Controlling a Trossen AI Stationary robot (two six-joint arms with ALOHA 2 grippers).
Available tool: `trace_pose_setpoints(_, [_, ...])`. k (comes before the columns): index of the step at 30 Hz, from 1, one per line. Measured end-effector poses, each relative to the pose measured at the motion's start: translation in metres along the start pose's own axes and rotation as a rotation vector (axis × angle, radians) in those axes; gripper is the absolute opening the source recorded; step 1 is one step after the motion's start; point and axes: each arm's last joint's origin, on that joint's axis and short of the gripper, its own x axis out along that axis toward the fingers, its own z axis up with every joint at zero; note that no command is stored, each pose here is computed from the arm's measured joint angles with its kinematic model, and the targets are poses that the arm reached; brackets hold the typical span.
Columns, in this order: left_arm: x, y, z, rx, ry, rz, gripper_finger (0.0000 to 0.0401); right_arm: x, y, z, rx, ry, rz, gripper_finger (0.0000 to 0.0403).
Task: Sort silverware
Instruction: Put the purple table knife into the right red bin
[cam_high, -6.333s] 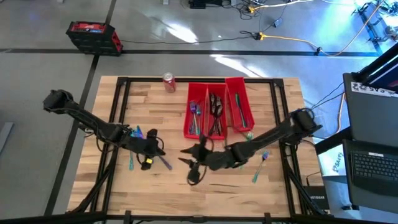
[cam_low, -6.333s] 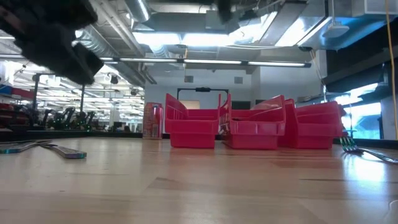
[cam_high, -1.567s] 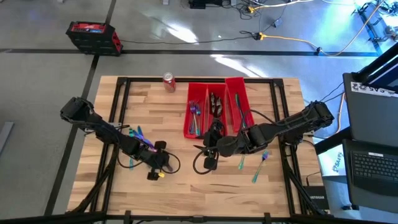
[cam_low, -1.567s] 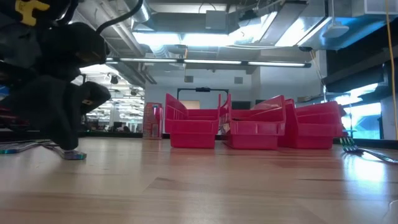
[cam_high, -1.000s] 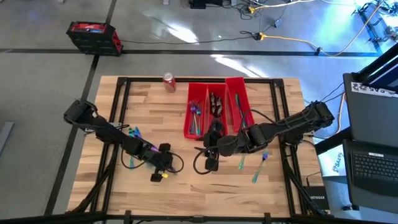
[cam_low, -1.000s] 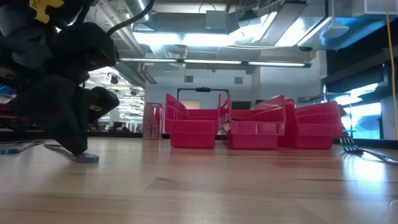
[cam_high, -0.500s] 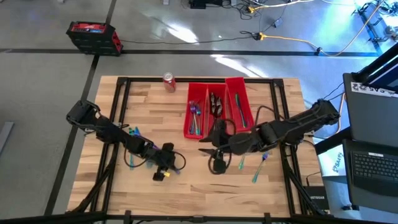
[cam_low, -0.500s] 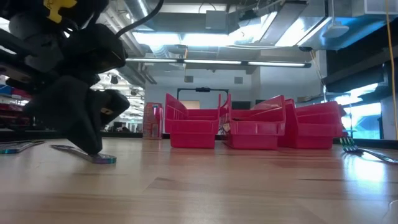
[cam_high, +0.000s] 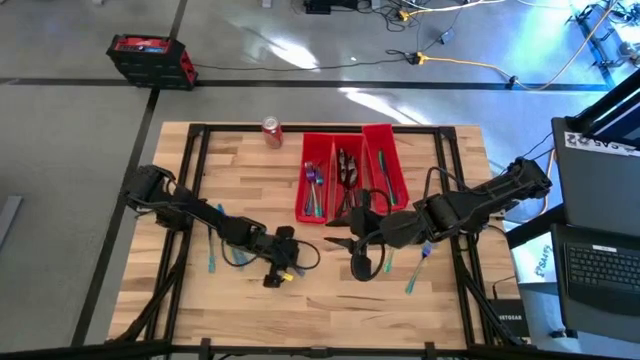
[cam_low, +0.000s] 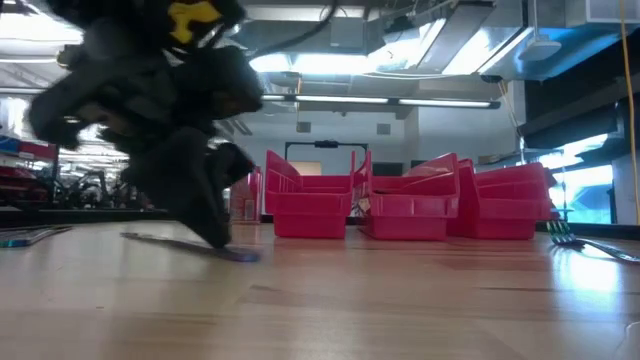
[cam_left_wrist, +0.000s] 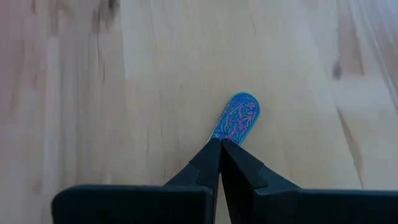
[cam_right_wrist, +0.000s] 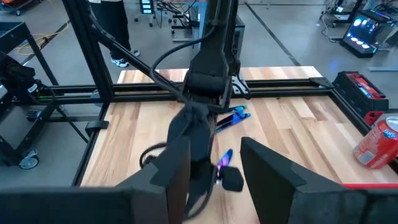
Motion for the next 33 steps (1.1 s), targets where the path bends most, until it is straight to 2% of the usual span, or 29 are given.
trace_pose_setpoints(14, [0.004,0.013,0.044,0.032,-0.060,0.020,0.0000,-0.010,0.001,0.001,-0.022,0.005,0.026,0.0127])
trace_pose_setpoints(20, [0.022,0.016,0.057,0.025,-0.051,-0.007,0.0000,-0.032,0.015,0.005,-0.098,-0.052,0.037,0.0127])
trace_pose_setpoints(33, [0.057,0.007,0.108,0.098,-0.103,-0.026,0.0000,-0.077,0.032,0.005,-0.124,-0.108,0.025,0.0127])
